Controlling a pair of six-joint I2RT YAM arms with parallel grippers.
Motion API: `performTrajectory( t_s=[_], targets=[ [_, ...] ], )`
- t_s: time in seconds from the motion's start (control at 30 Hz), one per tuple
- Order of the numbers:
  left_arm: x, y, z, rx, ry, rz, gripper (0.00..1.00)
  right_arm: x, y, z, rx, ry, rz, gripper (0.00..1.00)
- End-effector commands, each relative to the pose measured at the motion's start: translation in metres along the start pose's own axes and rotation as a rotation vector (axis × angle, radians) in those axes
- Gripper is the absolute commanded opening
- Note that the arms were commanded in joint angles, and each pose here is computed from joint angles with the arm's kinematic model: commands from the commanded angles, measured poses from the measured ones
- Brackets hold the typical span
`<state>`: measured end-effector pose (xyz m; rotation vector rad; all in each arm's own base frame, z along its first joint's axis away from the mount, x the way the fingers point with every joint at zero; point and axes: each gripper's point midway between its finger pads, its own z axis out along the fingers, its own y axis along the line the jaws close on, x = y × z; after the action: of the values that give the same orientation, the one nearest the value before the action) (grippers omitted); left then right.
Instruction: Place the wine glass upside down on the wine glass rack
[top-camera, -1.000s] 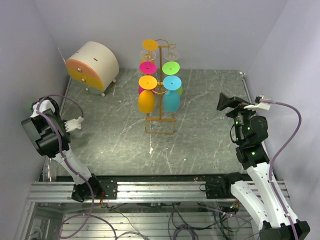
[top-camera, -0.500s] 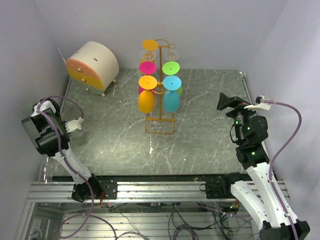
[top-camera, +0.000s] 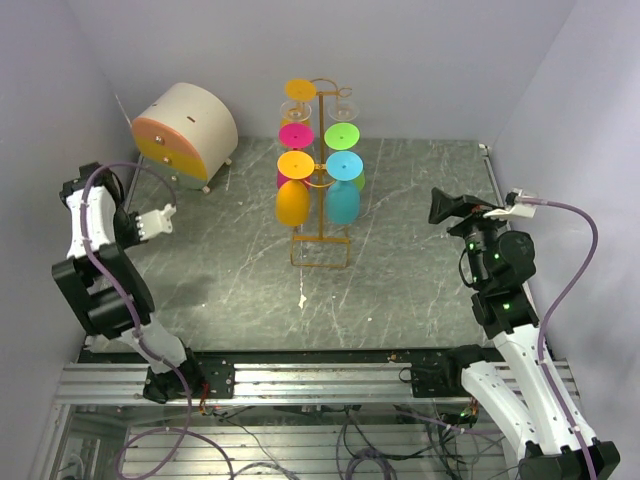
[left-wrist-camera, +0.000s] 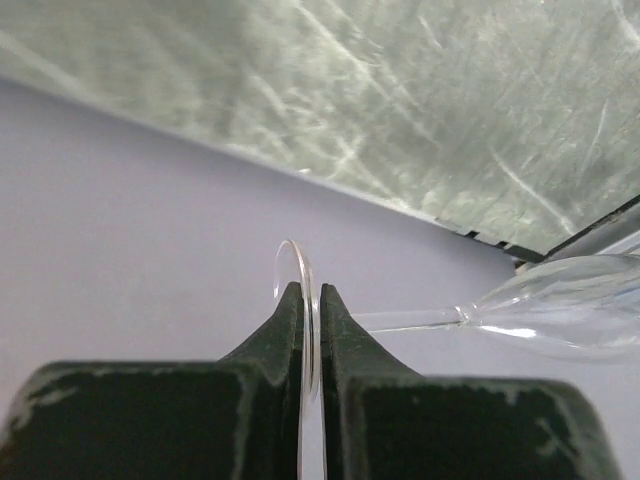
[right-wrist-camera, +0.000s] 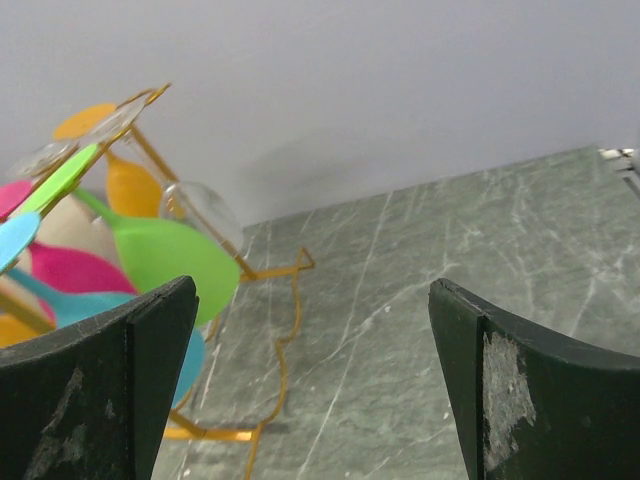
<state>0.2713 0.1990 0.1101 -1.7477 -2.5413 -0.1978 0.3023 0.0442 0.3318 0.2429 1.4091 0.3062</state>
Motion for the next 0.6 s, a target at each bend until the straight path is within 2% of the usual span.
performTrajectory(
  t_s=[0.0,0.17,0.33,0.37,0.5,0.57],
  targets=[
    [-0.039,-0.005,-0.061,-0.109,-0.139,0.036,0.07,0.003,0.033,-0.012,-0.183,0.061,0.001,0.99],
    [-0.088,0.013,-0.126,-0.367,-0.271,0.083,0.07,0.028,0.085,-0.052,-0.492,0.279,0.068,1.0],
    [-0.146,0.015,-0.198,-0.59,-0.514,0.161,0.07,0.073,0.133,-0.128,-0.941,0.539,0.273,0.96],
    [-0.156,0.014,-0.209,-0.611,-0.56,0.169,0.07,0.075,0.136,-0.14,-0.984,0.552,0.301,0.95],
    [-0.183,0.005,-0.244,-0.67,-0.721,0.195,0.07,0.063,0.141,-0.169,-1.095,0.442,0.266,0.97],
    [-0.193,-0.001,-0.26,-0.709,-0.799,0.203,0.07,0.066,0.144,-0.174,-1.136,0.468,0.271,0.98]
  ],
)
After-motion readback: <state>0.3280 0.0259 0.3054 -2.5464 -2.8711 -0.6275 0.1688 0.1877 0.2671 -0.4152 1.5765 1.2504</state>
